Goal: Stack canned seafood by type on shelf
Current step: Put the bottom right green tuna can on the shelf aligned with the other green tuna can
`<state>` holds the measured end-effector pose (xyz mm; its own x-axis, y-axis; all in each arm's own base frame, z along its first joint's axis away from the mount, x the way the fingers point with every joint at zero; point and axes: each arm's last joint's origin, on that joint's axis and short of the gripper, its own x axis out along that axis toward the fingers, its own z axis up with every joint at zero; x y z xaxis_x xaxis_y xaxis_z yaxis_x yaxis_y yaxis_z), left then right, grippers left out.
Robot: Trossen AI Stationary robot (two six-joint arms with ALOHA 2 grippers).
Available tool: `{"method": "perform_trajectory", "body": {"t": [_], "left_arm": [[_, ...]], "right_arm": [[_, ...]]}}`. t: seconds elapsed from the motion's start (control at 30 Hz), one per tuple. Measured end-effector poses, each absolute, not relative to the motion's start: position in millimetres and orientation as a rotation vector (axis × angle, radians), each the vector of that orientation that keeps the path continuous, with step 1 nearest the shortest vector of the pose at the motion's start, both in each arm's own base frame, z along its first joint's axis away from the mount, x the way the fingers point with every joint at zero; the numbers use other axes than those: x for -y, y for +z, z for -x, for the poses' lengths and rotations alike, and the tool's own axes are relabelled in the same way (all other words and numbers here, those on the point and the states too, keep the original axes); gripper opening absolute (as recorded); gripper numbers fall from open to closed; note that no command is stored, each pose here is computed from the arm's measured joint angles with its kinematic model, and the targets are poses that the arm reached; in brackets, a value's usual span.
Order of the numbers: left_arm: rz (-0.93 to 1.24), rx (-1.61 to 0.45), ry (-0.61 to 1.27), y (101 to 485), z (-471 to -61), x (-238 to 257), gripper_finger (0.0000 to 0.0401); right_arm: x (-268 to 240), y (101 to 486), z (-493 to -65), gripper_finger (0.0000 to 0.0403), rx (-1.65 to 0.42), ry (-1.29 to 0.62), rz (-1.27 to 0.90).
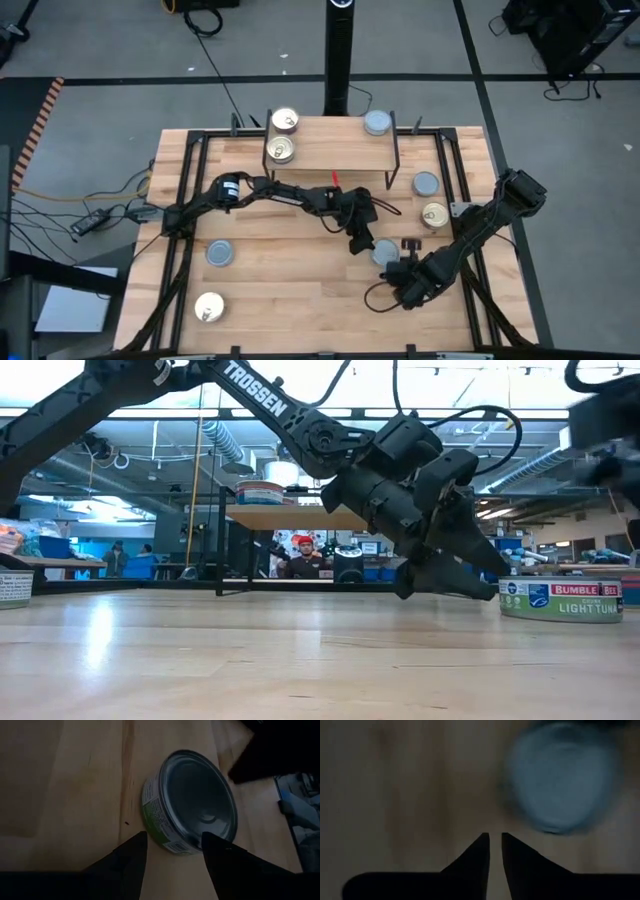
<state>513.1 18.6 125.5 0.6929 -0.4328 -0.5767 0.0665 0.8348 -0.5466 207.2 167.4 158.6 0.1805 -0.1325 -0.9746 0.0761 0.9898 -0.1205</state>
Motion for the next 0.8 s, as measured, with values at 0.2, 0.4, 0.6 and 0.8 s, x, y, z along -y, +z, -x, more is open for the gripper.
{"method": "perform_trajectory", "body": {"t": [0.2,0.4,0.6,0.8], "left_arm": [[0.501,-0.759,-0.304,125,-513,-17,0.0195],[0.471,-0.753,-0.316,125,-513,-16,0.0195],[0.472,-0.723,-0.343,127,-514,-18,0.0179],[0.487,-0.711,-0.396,129,-515,-18,0.0136]], "right_arm": [[-156,137,-207,0.0008,-1.306,-0.174,0.036],[-149,137,-210,0.0020,-1.263,-0.232,0.086],[-146,137,-216,0.0006,-1.234,-0.225,0.103],[-147,138,-218,0.0014,-1.218,-0.211,0.107]]}}
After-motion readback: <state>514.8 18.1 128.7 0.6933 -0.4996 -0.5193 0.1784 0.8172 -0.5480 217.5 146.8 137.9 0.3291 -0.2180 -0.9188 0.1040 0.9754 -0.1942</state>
